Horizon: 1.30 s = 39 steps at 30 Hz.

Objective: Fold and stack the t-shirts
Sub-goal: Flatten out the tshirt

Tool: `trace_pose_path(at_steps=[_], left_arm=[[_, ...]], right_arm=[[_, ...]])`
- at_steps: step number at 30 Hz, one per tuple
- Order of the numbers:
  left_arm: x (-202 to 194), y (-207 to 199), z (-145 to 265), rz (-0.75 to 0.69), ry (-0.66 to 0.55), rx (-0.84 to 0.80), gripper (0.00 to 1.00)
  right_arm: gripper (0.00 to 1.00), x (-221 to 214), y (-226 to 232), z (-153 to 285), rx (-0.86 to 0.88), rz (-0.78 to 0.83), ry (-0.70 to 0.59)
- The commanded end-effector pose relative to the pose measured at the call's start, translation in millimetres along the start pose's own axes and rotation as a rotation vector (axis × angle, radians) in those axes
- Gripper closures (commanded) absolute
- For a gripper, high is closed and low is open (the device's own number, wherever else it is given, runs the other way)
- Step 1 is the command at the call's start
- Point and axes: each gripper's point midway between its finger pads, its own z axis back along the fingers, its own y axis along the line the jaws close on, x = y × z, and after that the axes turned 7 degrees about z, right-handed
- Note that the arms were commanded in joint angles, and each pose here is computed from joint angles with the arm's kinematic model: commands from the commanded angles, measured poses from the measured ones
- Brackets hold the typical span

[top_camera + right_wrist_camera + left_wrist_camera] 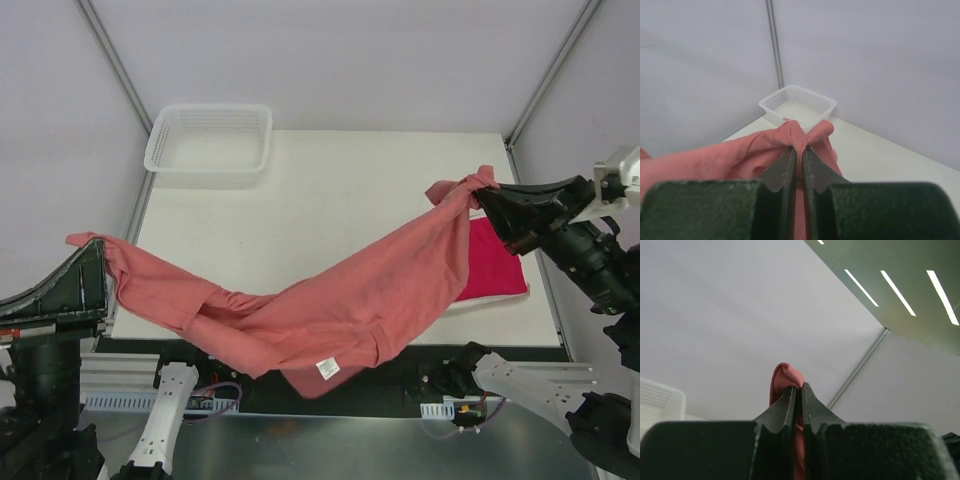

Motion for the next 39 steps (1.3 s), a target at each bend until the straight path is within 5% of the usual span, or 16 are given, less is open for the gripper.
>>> trace_pose_path(at_steps=[1, 7, 12, 16, 21, 25, 29, 31, 32, 33, 34, 35, 39], left_arm=[[-40, 74, -53, 0.005, 0.112, 0.240, 1.00], [-82, 159, -131, -0.002, 0.211, 0.493, 1.00], [-70, 150, -204, -0.034, 0.204, 0.457, 1.00], [-49, 136, -214, -0.087, 0.157, 0.433, 1.00], [-51, 188, -151, -0.158, 0.100, 0.643, 1.00], [-82, 254, -75, -0.220, 0.142, 0.876, 1.00], [-131, 337, 35, -0.263, 0.244, 1.232, 1.00], [-145, 354, 65, -0.253, 0.269, 1.324, 0.99], [-151, 364, 77, -0.269, 0.285, 1.369, 0.93], [-152, 367, 80, -0.272, 0.288, 1.382, 0.56], [-154, 368, 81, -0.271, 0.298, 1.388, 0.34], [-155, 367, 81, -0.271, 0.321, 1.405, 0.05], [-168, 357, 72, -0.197, 0.395, 1.367, 0.01]], right_arm=[[0.91, -46, -30, -48, -0.147, 0.092, 0.155], [0.99, -67, -81, -114, -0.348, 0.199, 0.265], [0.99, -15, -129, -138, -0.456, 0.142, 0.180], [0.96, -11, -124, -137, -0.389, 0.106, 0.168], [0.91, -80, -108, -100, -0.375, 0.031, 0.301], [0.88, -184, -59, -48, -0.277, -0.209, 0.539], [0.82, -342, 11, 10, -0.216, -0.545, 0.902], [0.73, -369, 39, 17, -0.111, -0.573, 0.953], [0.68, -379, 50, 29, -0.080, -0.568, 1.023], [0.58, -387, 51, 32, -0.085, -0.548, 1.069], [0.22, -389, 50, 34, -0.089, -0.525, 1.087], [0.02, -388, 48, 36, -0.101, -0.502, 1.101], [0.03, -373, 20, 18, -0.195, -0.382, 1.046]])
